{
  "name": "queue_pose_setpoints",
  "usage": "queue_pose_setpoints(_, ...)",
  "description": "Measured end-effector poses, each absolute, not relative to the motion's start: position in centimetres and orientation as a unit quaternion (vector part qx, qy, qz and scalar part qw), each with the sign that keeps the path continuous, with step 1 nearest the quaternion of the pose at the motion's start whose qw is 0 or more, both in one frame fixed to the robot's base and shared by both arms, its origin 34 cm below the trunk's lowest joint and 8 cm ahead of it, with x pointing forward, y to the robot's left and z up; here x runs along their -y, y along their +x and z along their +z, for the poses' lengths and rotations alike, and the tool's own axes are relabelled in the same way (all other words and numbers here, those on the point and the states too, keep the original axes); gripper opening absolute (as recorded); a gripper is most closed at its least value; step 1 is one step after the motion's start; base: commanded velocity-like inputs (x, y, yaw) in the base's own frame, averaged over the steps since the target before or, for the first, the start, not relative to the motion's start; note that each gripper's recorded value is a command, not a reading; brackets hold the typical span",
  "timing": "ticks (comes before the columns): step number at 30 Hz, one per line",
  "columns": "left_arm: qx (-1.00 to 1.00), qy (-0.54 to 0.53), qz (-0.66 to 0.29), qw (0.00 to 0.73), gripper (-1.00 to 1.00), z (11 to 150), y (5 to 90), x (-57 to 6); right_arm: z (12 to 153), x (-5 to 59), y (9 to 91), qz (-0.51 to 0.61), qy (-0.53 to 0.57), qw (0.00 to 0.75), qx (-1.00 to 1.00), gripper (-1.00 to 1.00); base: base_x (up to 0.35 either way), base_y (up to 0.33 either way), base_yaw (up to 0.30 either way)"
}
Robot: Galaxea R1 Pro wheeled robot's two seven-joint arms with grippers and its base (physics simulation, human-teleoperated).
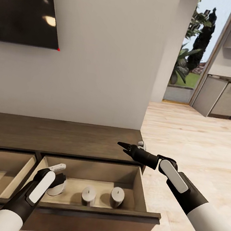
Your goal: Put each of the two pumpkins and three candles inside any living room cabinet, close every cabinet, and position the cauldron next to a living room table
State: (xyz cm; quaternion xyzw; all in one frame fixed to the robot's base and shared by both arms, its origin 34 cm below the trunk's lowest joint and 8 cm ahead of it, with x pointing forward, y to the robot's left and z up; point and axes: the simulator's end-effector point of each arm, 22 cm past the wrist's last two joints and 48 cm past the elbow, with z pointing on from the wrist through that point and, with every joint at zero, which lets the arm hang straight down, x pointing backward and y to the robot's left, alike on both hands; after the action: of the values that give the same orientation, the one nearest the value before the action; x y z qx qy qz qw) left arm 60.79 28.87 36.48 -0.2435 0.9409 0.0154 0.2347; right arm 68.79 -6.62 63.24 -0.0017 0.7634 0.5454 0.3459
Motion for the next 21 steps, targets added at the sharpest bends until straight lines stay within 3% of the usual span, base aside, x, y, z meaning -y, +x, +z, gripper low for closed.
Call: queue_pose_setpoints(21, -0.945, -0.244, 0.017, 0.216, -1.0, 34.2, 60.2, -28.9, 60.6, 6.7, 69.3, 0.545, 0.01, 0.33, -0.77, 1.0, 0.026, 0.0, 0.0)
